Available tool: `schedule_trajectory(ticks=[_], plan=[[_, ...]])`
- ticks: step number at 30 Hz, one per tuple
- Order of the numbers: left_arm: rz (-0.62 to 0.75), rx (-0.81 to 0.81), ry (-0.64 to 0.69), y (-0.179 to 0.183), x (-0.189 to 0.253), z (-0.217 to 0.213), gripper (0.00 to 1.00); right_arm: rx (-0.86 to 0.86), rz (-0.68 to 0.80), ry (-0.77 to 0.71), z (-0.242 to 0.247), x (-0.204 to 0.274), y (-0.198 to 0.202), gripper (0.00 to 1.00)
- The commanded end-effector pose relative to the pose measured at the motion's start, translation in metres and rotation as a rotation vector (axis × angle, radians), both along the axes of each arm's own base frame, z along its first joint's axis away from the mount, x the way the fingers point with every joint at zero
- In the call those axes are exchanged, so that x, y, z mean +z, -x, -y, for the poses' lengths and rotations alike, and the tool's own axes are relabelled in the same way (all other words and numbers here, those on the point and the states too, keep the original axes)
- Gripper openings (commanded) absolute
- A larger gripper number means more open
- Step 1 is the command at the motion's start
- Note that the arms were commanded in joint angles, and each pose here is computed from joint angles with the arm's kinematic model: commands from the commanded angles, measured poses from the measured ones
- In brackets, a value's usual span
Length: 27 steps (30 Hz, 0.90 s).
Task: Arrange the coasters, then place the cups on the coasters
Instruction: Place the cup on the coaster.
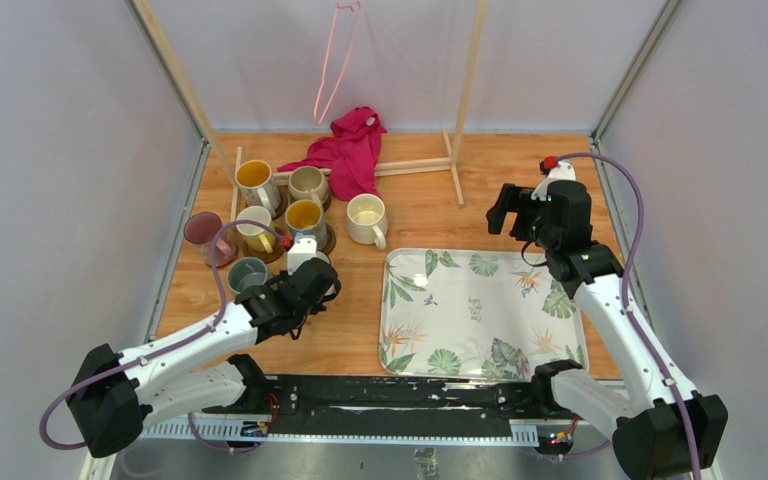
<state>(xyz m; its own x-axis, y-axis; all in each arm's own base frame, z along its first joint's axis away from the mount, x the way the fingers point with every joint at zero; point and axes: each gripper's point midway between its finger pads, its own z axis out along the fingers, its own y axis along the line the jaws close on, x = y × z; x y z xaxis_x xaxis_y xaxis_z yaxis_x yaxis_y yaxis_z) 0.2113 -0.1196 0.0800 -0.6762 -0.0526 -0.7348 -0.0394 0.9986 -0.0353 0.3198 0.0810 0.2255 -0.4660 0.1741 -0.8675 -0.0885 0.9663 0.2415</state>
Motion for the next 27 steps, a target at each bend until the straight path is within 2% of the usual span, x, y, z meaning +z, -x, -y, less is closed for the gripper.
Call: schedule_trajectory(ticks=[1, 3, 10, 19, 27], plan=[[0.08, 0.059, 0.033, -0.013, 0.013, -0.002, 0.11, 0.001, 0.0, -0.011, 0.0, -0.002, 0.0, 1.0], [0.08, 0.063, 0.033, -0.013, 0.014, -0.002, 0.18, 0.001, 0.0, -0.011, 0.0, -0.002, 0.0, 1.0], [0.086, 0.061, 0.033, -0.013, 0.019, -0.002, 0.35, 0.003, 0.002, -0.011, -0.001, -0.001, 0.0, 1.0], [0.088, 0.058, 0.044, -0.011, 0.03, -0.003, 0.52, 0.003, 0.004, -0.019, -0.002, -0.001, 0.0, 1.0], [0.121, 0.016, 0.078, -0.009, 0.057, -0.001, 0.79, 0.003, 0.005, -0.022, -0.002, 0.0, 0.0, 1.0]])
